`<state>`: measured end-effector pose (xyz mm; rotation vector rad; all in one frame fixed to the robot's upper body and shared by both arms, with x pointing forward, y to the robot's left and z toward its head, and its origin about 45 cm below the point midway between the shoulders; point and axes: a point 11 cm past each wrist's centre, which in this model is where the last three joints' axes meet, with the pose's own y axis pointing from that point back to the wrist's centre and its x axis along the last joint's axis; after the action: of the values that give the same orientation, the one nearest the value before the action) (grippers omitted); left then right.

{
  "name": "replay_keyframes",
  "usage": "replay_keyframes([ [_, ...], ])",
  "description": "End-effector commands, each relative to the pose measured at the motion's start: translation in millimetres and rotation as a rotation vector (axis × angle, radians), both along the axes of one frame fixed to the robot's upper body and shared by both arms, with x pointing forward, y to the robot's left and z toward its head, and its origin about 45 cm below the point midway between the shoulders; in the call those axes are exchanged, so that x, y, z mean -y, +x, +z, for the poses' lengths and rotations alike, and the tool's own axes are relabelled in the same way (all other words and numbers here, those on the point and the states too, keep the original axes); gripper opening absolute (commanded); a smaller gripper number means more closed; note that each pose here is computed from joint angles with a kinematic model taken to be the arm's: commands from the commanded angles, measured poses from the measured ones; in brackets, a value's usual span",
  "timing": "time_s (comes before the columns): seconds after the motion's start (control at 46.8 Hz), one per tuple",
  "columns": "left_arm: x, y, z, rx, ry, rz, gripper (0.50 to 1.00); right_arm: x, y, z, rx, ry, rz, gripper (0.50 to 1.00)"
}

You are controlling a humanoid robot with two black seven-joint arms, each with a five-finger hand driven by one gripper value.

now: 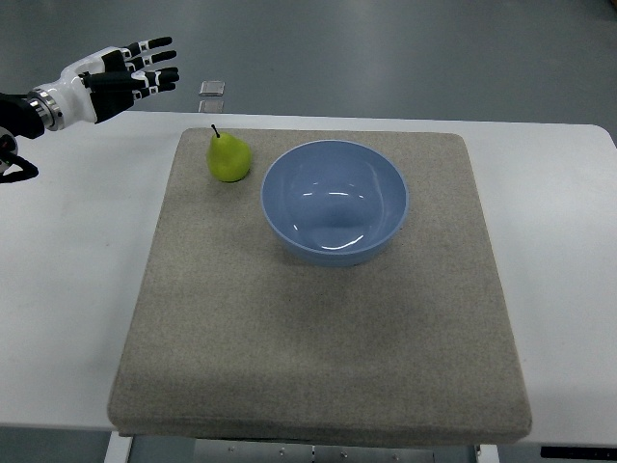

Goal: Place pear in bowl with left hand
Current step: 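Move the open left hand toward the green pear, then lower the left hand onto the pear and close fingers around it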

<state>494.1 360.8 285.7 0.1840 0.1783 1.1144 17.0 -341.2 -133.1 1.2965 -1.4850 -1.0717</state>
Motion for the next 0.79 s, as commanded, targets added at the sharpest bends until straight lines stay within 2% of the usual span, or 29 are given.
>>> replay_keyframes([
  [0.0, -3.6, 1.9, 7.8, 0.023, 0.142, -0.031, 0.994, 0.0, -0.2, 0.0, 0.000, 0.000, 0.000, 0.926],
  [0.385, 11.7, 7.7, 19.9, 0.090, 0.586, -0.203, 0.994, 0.0, 0.7, 0.0, 0.001, 0.000, 0.000, 0.926],
  [0.556, 41.8, 7.0, 21.8, 0.144, 0.723, -0.344, 0.994, 0.0, 0.7, 0.0, 0.001, 0.000, 0.000, 0.926],
  [0.77, 58.3, 11.5, 19.3, 0.177, 0.890, -0.388, 0.994, 0.0, 0.7, 0.0, 0.001, 0.000, 0.000, 0.926],
])
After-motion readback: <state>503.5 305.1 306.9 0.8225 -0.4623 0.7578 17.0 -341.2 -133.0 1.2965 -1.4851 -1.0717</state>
